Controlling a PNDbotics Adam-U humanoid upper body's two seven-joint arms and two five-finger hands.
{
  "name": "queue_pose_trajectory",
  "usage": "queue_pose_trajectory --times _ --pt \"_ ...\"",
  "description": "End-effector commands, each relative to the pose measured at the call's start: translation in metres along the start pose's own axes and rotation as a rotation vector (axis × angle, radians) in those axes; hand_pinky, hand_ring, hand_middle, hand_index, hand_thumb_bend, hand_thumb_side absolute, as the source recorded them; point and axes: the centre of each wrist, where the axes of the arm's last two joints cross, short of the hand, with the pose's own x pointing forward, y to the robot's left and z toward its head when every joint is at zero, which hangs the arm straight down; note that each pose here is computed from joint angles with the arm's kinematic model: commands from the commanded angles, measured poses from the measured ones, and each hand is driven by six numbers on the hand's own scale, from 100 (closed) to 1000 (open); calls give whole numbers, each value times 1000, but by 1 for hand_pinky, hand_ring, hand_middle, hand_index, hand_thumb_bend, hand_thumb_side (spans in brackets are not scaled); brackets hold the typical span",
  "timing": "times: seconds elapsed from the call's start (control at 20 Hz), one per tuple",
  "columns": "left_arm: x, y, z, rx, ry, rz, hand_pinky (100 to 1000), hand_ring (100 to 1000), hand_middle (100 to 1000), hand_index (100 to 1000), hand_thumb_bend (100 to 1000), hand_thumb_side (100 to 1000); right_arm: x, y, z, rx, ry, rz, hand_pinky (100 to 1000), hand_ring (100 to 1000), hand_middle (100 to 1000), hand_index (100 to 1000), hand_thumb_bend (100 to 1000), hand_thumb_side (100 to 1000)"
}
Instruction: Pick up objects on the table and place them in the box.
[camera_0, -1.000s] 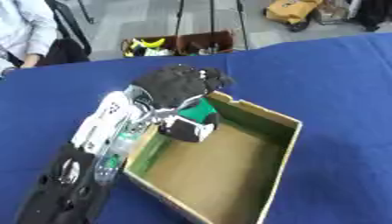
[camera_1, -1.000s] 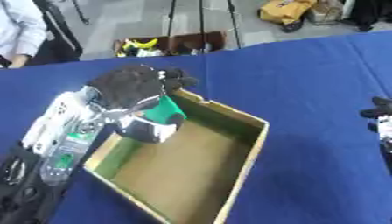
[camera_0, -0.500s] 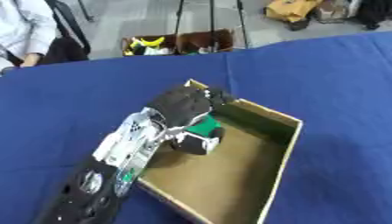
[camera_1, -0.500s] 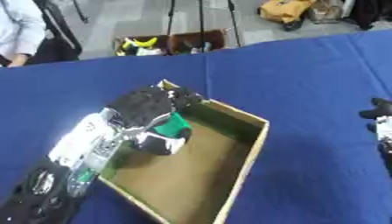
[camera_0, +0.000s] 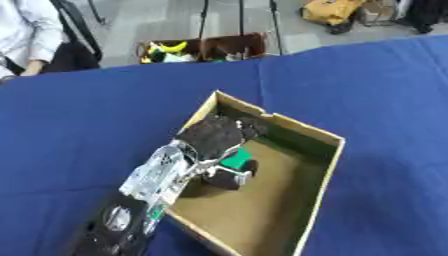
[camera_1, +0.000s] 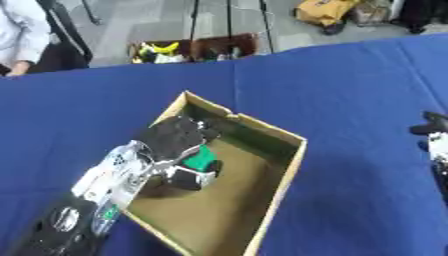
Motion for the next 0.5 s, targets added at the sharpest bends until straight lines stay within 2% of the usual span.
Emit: queue_pose_trajectory --times 0.05,0.15,0.3,0.4,0.5 --pt "-1 -7 -3 -34 2 -9 100 482 889 997 100 452 5 -3 -3 -11 -25 6 833 858 646 831 100 803" --pt "-1 -7 -3 -46 -15 -11 232 576 910 1000 100 452 5 -3 -3 -13 -24 5 833 858 646 830 100 801" --pt "0 -4 -1 -52 -40 -24 415 684 929 1000 100 505 5 -3 -3 -15 -24 5 833 857 646 830 100 800" --pt "0 0 1 -47 -51 -31 527 743 942 1000 258 585 5 -3 -3 -16 -23 5 833 857 646 830 100 799" --pt "-1 6 4 -33 -60 -46 601 780 950 1000 373 671 4 -4 -2 -17 -21 6 833 857 645 830 100 800"
